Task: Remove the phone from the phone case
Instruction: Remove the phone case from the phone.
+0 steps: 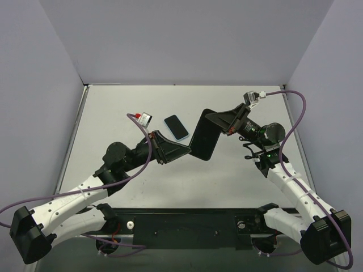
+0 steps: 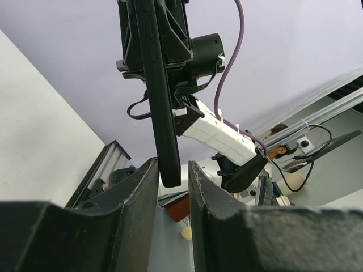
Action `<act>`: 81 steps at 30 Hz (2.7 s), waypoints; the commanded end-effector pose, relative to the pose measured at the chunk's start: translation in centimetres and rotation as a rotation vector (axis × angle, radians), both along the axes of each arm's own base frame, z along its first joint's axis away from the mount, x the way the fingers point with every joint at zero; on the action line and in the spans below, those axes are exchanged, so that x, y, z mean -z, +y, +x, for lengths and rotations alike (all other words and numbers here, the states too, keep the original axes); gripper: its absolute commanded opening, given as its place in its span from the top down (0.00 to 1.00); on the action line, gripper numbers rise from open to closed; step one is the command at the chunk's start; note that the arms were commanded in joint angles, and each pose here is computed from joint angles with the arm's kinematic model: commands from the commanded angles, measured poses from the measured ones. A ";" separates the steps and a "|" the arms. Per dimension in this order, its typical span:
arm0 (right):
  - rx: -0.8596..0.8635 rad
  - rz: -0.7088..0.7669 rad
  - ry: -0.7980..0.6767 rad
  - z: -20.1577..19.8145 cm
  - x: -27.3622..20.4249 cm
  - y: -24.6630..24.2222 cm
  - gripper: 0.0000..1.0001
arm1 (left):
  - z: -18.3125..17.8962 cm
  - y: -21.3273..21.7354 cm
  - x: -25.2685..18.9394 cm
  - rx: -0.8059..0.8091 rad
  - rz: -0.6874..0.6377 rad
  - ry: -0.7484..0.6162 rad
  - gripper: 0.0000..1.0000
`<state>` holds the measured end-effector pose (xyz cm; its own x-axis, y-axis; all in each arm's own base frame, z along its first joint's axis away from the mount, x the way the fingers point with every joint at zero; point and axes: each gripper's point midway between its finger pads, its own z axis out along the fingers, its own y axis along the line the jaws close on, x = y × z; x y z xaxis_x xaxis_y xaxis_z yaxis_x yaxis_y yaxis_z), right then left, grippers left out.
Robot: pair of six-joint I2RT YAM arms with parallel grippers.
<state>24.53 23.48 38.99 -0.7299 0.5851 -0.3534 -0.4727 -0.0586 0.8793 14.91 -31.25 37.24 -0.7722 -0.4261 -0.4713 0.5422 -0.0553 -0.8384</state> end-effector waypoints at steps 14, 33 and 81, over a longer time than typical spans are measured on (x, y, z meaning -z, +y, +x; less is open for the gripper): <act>-0.027 0.162 -0.026 -0.3 -3.1 -0.7 1.00 | -4.1 2.9 -9.8 0.081 -0.362 -0.336 1.00; -0.293 0.559 0.042 -3.9 -9.9 -1.6 1.00 | -1.2 1.4 -6.0 -0.040 -0.262 -0.336 1.00; -0.028 0.238 -0.045 -1.3 -6.6 -0.9 1.00 | -3.8 -1.2 -8.1 0.126 -0.251 -0.307 0.47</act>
<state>25.17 23.60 42.24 -0.7712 0.6121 -0.1751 -0.3840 -0.2279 0.8947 12.11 -33.41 41.34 -0.7113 -0.4102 -0.5708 0.6892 -0.2475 -0.6810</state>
